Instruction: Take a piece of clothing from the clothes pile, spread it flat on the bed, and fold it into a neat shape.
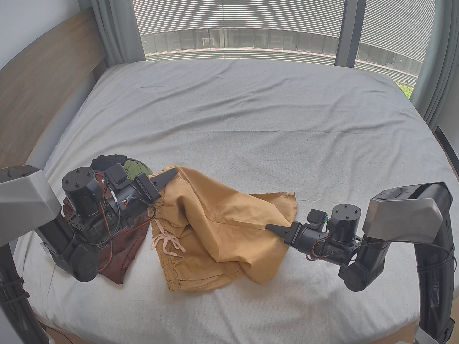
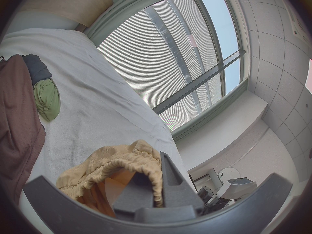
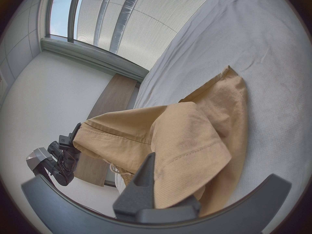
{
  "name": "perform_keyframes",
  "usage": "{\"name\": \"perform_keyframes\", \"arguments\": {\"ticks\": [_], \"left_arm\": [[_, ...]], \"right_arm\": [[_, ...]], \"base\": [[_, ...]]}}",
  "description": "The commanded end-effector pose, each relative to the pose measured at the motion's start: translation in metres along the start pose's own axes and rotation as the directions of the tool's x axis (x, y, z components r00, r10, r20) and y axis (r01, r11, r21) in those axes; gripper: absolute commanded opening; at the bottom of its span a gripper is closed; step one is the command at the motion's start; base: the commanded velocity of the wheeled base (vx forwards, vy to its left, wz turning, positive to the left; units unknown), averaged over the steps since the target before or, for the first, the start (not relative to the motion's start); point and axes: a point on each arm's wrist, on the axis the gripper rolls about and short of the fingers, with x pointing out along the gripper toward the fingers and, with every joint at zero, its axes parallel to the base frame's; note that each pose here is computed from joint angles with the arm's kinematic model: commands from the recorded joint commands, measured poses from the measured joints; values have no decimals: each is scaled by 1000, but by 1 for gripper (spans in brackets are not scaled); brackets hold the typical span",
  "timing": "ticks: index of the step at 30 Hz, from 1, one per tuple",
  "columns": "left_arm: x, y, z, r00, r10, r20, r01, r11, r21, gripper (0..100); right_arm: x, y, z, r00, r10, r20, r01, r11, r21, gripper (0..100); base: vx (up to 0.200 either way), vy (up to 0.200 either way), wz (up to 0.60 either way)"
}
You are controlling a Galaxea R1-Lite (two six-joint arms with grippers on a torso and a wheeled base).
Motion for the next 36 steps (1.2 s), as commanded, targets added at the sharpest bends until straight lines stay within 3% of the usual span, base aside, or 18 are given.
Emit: {"name": "perform_keyframes", "arguments": {"ticks": [1,6,13,22,30,36], "left_arm": [[2,-2,3,1000,-15,11,15,1000,10,0],[6,4,0,1000,-7,1,7,1000,12,0],[5,0,3,1000,-14,12,13,996,89,0],[6,1,3,1000,-14,14,12,994,113,0],[4,4,10,999,-9,32,3,981,193,0],[-3,9,11,1000,-11,2,10,981,195,0]], "right_arm": [[-20,22,20,999,25,48,-23,999,-30,0],[-29,25,35,995,29,94,-25,999,-45,0],[-47,33,58,985,39,166,-24,996,-91,0],[-65,45,73,974,53,218,-29,993,-114,0],[-73,52,83,965,70,252,-36,990,-136,0],[-78,51,89,960,67,271,-23,986,-164,0]], "base": [[0,0,0],[0,0,0],[0,0,0],[0,0,0],[0,0,0],[0,0,0]]}}
